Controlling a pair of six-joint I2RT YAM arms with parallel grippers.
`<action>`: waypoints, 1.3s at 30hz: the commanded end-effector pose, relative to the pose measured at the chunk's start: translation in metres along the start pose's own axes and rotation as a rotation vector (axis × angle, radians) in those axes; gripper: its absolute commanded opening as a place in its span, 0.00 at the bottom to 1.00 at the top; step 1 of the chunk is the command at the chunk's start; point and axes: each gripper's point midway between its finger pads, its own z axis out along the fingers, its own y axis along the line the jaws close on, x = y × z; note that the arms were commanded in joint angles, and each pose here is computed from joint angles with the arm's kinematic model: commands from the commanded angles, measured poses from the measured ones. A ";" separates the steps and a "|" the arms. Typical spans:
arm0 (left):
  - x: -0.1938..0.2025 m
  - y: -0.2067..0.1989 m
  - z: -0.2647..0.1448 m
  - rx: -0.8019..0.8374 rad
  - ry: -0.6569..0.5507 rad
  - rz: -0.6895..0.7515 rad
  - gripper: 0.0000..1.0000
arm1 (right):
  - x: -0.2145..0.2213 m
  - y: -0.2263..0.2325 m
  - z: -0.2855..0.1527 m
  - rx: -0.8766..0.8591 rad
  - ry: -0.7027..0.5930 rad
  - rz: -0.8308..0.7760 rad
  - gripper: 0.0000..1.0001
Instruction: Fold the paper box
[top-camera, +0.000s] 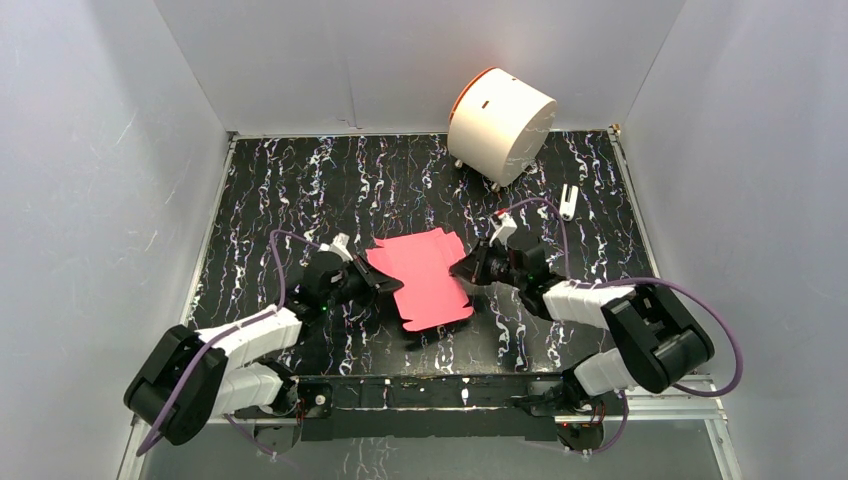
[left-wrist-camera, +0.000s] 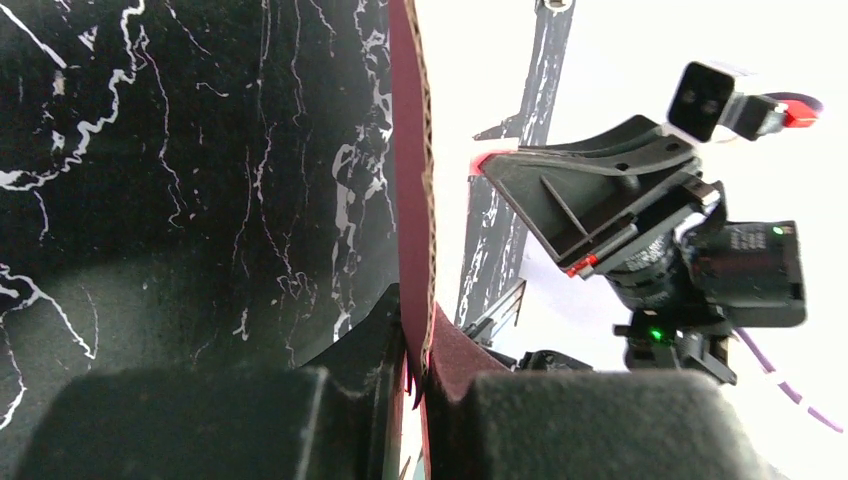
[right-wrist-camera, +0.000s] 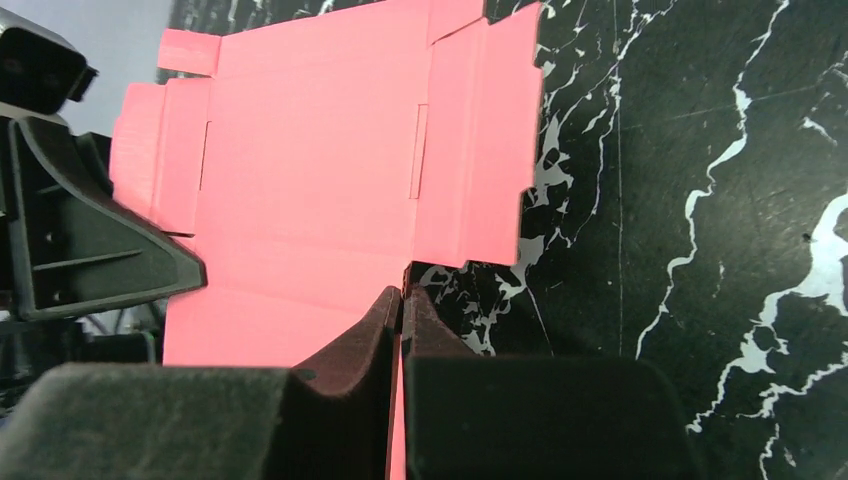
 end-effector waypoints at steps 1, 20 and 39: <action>-0.006 -0.003 0.008 -0.018 -0.007 0.042 0.05 | -0.007 -0.004 0.001 0.151 0.019 -0.160 0.10; 0.001 0.021 0.025 -0.094 0.045 0.028 0.06 | 0.010 0.006 0.017 0.652 0.113 -0.631 0.12; 0.000 0.060 0.010 -0.253 0.019 0.098 0.26 | 0.015 0.016 0.011 0.586 0.073 -0.518 0.33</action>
